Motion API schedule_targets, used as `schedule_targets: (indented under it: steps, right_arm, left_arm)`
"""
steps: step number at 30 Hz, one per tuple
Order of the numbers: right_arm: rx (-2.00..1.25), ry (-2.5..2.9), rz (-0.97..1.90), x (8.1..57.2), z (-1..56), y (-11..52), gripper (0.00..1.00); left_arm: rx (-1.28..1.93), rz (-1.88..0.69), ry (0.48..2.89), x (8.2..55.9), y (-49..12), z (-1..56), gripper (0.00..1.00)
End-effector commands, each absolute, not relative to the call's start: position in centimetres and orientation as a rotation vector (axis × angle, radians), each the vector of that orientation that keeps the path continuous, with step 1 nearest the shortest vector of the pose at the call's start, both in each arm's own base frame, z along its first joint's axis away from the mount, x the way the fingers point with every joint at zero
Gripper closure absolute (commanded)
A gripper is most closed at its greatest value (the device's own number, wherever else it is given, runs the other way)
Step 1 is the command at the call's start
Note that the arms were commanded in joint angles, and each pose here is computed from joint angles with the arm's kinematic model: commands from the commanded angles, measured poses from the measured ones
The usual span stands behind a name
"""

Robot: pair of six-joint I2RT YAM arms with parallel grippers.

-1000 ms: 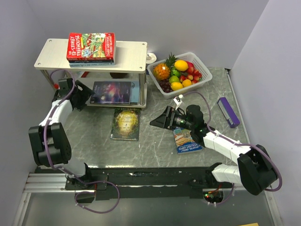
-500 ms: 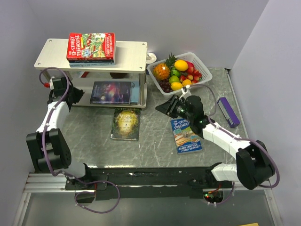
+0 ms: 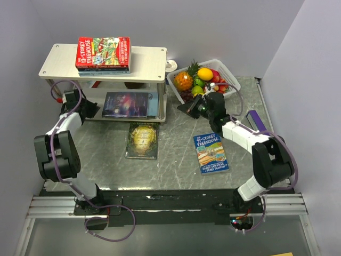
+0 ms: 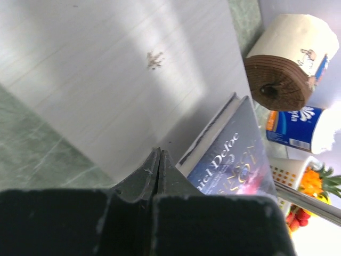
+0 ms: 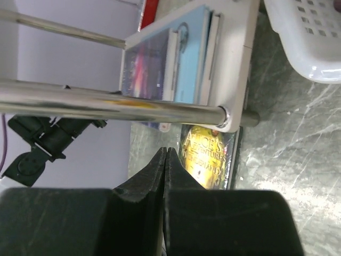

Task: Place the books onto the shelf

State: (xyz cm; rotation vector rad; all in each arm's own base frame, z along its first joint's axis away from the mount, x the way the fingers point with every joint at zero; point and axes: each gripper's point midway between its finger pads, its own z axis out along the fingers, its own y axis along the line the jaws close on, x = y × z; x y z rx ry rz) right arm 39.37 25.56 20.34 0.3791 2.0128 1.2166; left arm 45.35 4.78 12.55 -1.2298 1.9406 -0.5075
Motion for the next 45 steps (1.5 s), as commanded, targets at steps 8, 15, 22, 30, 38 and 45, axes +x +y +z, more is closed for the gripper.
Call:
schedule_targets:
  steps: [8,15,22,30,38,45]
  right_arm:
    - [0.295,2.013,1.33,41.1,21.0,27.7,1.0]
    - [0.277,2.032,1.383,42.5,21.0,29.1,1.0]
    - [0.312,2.077,1.412,44.0,19.5,30.0,1.0]
    - [0.319,2.094,1.453,45.2,19.1,30.9,1.0]
    - [0.32,2.118,1.466,45.7,18.3,31.3,1.0]
    - [0.312,2.132,1.466,45.8,17.8,31.5,1.0]
  left_arm:
    - [-1.164,-0.701,1.896,48.0,2.2,13.3,0.99]
    - [-1.155,-0.741,1.894,48.1,1.0,13.1,0.99]
    - [-1.153,-0.773,1.877,48.2,0.7,13.5,0.99]
    - [-1.136,-0.81,1.875,48.6,-0.8,13.8,0.99]
    - [-1.122,-0.848,1.875,49.2,-2.3,14.0,0.99]
    - [-1.113,-0.869,1.877,49.5,-3.3,14.1,0.98]
